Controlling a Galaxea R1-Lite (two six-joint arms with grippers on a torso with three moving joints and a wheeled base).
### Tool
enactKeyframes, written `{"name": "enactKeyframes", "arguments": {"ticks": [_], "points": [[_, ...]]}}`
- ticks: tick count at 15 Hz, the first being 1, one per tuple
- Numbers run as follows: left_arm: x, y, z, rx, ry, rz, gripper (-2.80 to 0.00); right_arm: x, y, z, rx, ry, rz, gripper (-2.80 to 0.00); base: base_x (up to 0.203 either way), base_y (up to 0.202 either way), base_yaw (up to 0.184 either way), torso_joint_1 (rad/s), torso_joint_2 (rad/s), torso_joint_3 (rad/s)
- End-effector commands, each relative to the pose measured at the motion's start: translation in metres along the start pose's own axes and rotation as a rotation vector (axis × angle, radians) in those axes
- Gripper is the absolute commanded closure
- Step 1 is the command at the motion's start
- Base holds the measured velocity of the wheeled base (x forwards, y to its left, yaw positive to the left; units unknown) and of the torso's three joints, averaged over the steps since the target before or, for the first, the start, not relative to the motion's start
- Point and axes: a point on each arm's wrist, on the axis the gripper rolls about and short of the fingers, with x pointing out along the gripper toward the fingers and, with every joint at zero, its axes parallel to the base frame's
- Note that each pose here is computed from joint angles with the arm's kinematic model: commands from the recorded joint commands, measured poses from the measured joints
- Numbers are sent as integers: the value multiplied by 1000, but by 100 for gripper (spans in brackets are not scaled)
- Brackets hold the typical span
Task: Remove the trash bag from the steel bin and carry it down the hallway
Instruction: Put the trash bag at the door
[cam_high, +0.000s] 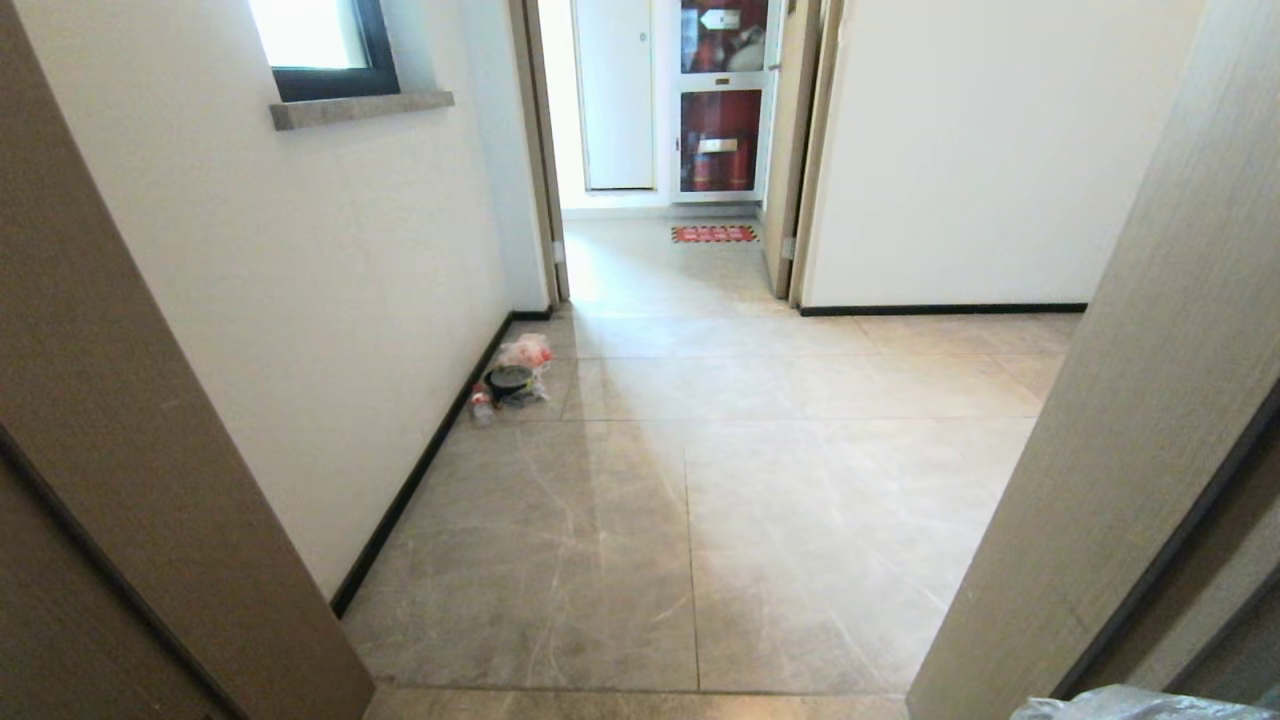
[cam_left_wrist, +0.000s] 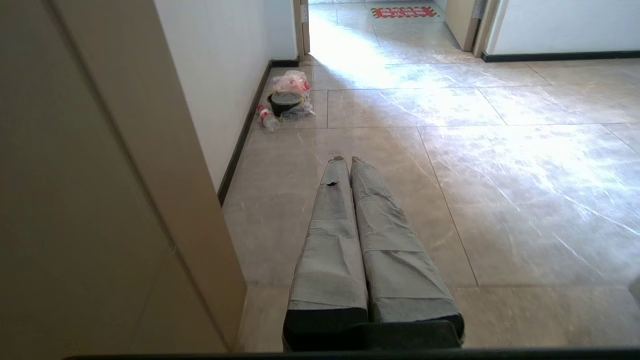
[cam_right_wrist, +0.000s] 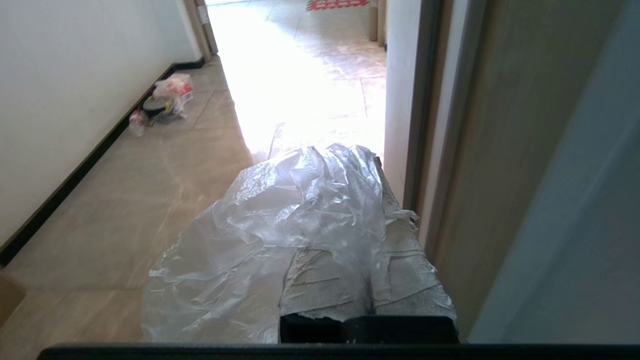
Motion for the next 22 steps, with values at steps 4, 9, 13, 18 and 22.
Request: {"name": "enactKeyframes", "arguments": {"ticks": [4,9,13,18,22], "points": [[0,0,-1,-1,4,1,0,0,0,0,0,1,1,0,194,0,1,4,4,4],[0,0,-1,-1,4,1,0,0,0,0,0,1,1,0,187,0,3,4,2,0],[0,0,-1,1,3,1,0,0,0,0,0,-1,1,0,113,0,0,3,3,1],[0,0,-1,2,4,1,0,0,0,-1,0,1,1,0,3,66,-2,3,1,1],[0,0,-1,1,4,1,0,0,0,-1,0,1,1,0,0,150,3,0,5,3]]}}
